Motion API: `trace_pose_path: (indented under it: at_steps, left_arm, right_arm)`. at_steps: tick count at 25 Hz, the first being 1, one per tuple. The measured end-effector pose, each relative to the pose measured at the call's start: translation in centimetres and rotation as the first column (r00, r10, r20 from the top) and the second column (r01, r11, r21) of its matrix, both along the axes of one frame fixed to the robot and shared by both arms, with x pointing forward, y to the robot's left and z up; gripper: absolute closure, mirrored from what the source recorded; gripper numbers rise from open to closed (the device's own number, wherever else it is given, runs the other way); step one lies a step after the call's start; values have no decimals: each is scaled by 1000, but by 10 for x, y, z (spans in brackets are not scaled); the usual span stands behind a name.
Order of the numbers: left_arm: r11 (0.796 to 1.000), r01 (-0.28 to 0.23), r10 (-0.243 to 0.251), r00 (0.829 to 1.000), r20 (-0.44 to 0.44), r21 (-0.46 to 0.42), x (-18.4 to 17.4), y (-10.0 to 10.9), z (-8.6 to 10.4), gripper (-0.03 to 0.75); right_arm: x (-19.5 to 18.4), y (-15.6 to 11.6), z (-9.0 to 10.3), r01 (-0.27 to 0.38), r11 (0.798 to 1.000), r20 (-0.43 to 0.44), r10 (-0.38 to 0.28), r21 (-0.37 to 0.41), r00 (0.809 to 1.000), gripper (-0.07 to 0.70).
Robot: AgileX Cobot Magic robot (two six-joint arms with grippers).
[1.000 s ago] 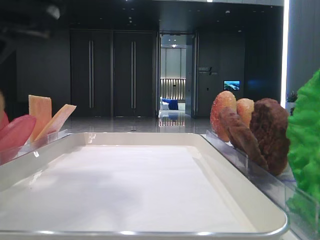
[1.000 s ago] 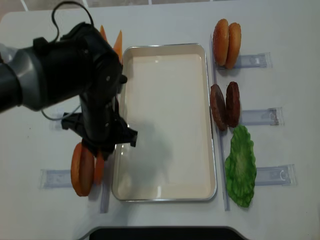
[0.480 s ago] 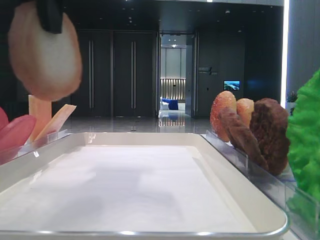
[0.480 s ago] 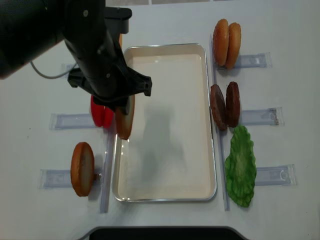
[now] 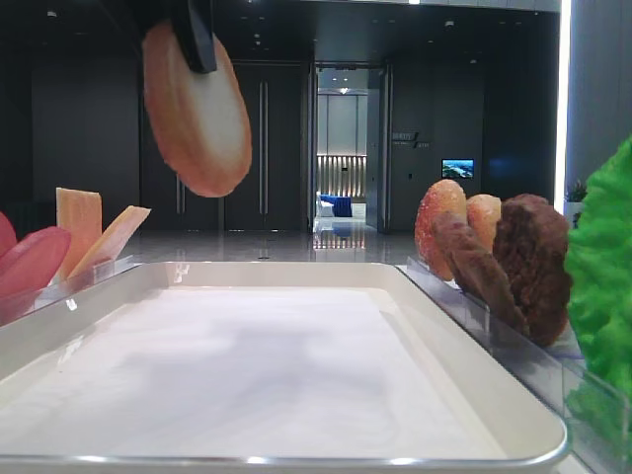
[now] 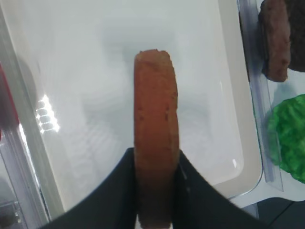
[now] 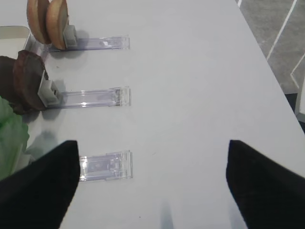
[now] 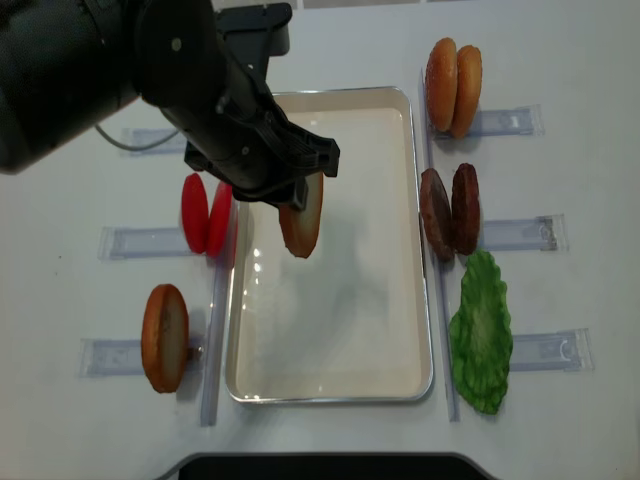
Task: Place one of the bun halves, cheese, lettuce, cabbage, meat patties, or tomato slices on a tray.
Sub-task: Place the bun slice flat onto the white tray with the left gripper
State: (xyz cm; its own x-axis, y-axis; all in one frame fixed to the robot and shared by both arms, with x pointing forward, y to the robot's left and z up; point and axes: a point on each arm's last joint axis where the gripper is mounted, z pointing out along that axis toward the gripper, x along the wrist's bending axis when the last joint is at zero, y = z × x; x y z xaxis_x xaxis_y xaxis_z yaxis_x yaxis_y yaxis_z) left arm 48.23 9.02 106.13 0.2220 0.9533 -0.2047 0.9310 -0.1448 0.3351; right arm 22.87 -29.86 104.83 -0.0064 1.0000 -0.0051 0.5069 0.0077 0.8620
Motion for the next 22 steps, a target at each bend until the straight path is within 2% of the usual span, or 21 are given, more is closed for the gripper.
trace_pose_path:
  at_steps: [5,11,15,18,22]
  left_arm:
    - [999,-1,3,999,38,-42,2,-3,-8,578]
    - [999,-13,14,1000,18,-53,9,-10,-39,578]
    - [994,-26,26,1000,-1,-109,15,-21,-53,578]
    - [989,-8,8,1000,0,-151,18,-28,-59,578]
    - [989,2,-3,1000,-6,-147,20,-30,-66,578]
  right_arm:
    - [0,0,0,0,1000,0,0,0,1000,40]
    - [0,0,0,0,1000,0,0,0,1000,40]
    - [0,0,0,0,1000,0,0,0,1000,40]
    - [0,0,0,0,1000,0,0,0,1000,40]
    - [0,0,0,0,1000,0,0,0,1000,40]
